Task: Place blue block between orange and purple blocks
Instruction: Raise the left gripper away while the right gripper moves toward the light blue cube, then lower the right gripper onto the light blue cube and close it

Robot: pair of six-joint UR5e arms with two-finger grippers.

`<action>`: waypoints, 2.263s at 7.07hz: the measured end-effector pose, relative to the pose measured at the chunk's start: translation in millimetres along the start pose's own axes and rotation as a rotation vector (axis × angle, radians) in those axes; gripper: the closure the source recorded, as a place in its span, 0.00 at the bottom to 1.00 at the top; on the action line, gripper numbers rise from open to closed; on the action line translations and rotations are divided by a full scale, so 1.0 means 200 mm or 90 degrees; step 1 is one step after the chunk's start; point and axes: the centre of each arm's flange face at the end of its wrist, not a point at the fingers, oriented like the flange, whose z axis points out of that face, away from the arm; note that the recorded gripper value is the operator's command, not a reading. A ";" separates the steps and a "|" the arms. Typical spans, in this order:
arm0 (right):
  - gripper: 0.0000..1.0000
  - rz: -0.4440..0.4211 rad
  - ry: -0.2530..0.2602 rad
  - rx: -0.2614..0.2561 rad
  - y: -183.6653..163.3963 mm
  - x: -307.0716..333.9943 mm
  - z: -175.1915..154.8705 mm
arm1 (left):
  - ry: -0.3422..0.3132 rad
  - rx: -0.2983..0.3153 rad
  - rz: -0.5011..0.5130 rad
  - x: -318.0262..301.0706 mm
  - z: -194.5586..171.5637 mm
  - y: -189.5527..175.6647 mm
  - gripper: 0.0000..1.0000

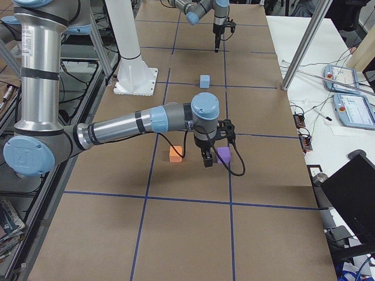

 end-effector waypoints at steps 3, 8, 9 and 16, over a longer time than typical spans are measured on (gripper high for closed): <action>0.00 0.063 0.034 0.001 -0.19 -1.17 0.40 | -0.007 0.003 0.017 -0.38 0.00 0.13 0.00; 0.00 0.152 0.052 0.033 -0.16 -2.55 0.93 | 0.000 0.002 0.017 -0.39 -0.01 0.15 0.00; 0.00 0.155 0.053 0.040 -0.19 -2.68 1.03 | 0.000 0.002 0.015 -0.39 -0.01 0.15 0.00; 0.36 0.139 0.089 0.025 -0.23 -2.76 1.39 | 0.002 0.005 0.006 -0.39 -0.02 0.15 0.00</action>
